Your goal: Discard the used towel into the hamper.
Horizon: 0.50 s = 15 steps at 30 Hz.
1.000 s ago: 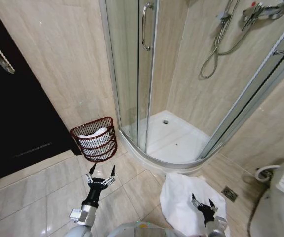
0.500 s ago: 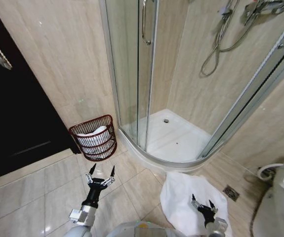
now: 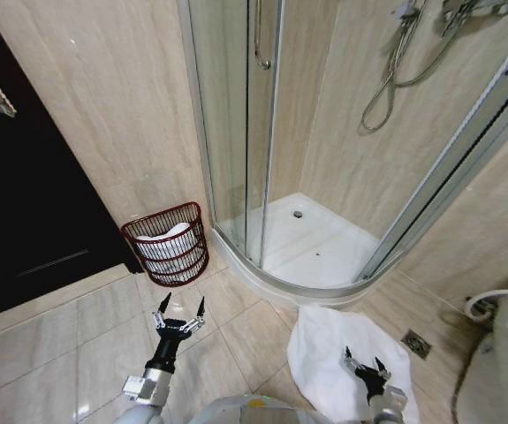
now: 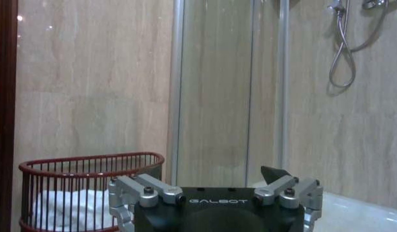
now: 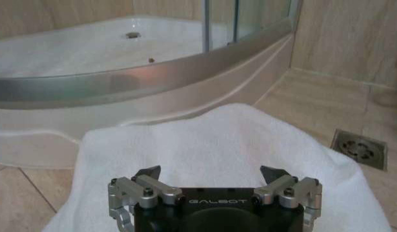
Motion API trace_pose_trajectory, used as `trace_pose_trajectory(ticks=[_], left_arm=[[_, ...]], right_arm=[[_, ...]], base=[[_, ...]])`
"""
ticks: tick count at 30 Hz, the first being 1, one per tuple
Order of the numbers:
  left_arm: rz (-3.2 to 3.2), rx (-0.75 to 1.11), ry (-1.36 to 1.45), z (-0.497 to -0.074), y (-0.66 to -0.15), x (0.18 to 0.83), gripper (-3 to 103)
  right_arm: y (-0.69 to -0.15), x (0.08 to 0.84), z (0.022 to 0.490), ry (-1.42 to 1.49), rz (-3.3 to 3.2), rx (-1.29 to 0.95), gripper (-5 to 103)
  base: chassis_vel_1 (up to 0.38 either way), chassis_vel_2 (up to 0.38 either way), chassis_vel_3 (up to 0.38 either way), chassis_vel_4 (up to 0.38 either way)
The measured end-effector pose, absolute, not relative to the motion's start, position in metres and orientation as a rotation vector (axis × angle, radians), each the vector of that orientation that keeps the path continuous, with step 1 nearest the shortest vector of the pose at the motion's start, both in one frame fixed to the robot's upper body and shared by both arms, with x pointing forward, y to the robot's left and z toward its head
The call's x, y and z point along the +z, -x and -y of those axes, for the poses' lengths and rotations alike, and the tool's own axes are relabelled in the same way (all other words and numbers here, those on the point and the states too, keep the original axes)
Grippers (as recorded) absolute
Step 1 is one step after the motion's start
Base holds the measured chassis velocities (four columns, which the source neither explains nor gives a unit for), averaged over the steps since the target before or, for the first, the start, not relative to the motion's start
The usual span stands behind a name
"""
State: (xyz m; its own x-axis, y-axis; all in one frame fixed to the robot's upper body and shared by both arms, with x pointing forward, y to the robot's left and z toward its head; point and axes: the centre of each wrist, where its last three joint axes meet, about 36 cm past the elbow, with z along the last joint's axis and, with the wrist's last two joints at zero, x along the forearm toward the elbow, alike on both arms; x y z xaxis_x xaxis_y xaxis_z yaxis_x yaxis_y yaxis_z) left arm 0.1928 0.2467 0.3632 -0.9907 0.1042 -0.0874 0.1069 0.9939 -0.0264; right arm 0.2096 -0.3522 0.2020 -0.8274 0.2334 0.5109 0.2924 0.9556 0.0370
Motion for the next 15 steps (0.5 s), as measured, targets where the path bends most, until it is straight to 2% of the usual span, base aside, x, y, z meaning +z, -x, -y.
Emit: trace_pose_trajectory(ticks=[15], left_arm=[[-3.043, -0.039, -0.136, -0.249, -0.191, 0.368, 100]], right_arm=[[-0.247, 0.162, 0.375, 0.325, 2.469, -0.235, 100]], base=[[0.000, 0.000, 0.000, 0.000]])
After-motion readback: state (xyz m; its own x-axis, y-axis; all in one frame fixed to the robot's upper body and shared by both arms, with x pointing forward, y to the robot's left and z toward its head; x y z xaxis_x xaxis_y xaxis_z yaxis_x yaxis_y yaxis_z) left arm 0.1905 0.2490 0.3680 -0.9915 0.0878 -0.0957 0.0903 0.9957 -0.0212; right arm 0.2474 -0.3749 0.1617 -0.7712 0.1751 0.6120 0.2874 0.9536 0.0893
